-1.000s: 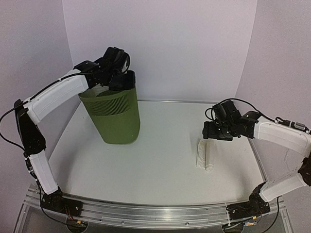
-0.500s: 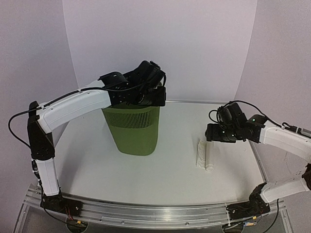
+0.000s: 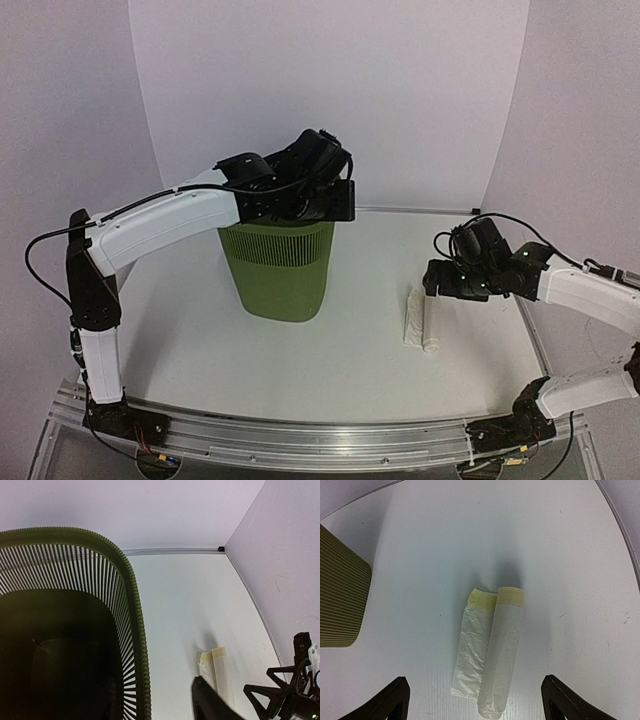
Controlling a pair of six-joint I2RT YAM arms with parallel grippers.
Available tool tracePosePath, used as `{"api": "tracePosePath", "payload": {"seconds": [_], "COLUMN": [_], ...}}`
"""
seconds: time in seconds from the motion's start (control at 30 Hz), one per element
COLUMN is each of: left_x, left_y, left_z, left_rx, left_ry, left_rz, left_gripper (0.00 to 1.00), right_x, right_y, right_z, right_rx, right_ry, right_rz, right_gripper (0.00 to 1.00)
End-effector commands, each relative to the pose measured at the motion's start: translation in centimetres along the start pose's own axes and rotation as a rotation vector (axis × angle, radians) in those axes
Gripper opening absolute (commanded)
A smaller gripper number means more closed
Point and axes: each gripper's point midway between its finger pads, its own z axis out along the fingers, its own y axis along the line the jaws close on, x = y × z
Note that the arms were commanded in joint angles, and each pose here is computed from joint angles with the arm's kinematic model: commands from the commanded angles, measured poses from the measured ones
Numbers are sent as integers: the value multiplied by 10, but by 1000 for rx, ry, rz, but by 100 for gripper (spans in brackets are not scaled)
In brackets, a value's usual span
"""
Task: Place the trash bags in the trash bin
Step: Move the trash bin to the center of the board, then unfold the trash bag at the center of the board.
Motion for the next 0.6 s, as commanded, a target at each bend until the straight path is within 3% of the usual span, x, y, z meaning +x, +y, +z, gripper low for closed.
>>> {"api": "tracePosePath", "payload": {"seconds": [0.0,0.07,0.3,0.43,0.57], "left_x": [-36,-49,-107,-82,-27], "left_y": [-17,-22,-35,-18,0], "left_z": [-23,-36,-126,-159,-188], "left_rx": [85,114,329,422,573], "left_ry": [-79,-105,-230,-204,-126], "left_rz": [-29,-20,19,51,85], "left_gripper": [73,98,99,99,99], "right_x": [1,5,22,29,42], "right_y": [-1,-3,-9,-17,-27], "right_z": [-4,-1,32,56,74], "right_rx": [-2,9,117,213,252], "right_ry": [-2,11,109,154,221], "right_rz": [41,53,35,11,38], "right_gripper": [91,91,89,87,84]}}
